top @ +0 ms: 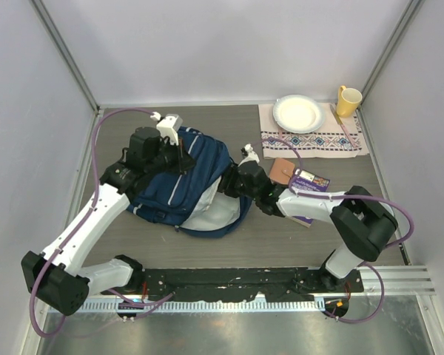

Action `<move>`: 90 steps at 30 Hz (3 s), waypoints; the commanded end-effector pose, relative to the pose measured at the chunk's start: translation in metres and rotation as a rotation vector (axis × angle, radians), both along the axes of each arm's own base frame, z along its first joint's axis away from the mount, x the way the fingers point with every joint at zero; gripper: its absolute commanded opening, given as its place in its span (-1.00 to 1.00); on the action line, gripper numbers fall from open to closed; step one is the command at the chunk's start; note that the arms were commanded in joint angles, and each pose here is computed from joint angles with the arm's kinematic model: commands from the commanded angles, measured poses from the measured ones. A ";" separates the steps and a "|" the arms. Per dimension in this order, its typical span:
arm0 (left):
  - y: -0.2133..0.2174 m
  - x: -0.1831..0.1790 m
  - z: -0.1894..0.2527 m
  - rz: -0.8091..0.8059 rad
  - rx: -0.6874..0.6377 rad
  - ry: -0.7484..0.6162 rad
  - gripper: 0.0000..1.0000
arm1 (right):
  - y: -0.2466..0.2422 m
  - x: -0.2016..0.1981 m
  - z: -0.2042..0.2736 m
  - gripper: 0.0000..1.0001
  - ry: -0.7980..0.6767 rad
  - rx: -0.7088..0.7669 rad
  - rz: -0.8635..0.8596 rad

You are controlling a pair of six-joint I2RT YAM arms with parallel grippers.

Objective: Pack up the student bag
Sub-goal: Place the book in the student bag, then pick up the book from the center of the board.

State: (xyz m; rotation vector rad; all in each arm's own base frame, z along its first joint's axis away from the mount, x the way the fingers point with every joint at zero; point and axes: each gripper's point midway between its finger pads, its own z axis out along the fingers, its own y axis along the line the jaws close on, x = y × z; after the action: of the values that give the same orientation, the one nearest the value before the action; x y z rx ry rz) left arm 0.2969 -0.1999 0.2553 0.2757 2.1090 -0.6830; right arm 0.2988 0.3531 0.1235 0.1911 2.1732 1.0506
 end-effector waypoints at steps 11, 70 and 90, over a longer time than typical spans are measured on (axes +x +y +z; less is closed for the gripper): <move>-0.007 0.012 0.052 -0.005 -0.114 -0.168 -1.00 | 0.051 0.021 -0.001 -0.24 0.025 0.205 0.051; -0.032 0.002 0.014 -0.068 -0.122 0.056 0.57 | -0.340 -0.019 0.003 0.87 0.142 -0.351 -0.876; -0.247 0.010 -0.118 -0.359 -0.145 0.308 0.56 | -0.353 -0.035 -0.083 0.72 0.362 -0.265 -0.823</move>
State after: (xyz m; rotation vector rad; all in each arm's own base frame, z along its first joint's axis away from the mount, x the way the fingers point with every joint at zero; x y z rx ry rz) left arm 0.3044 -0.4151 0.1214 0.4987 2.3901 -1.0396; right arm 0.2477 -0.0121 0.0361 1.1831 2.1886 0.1459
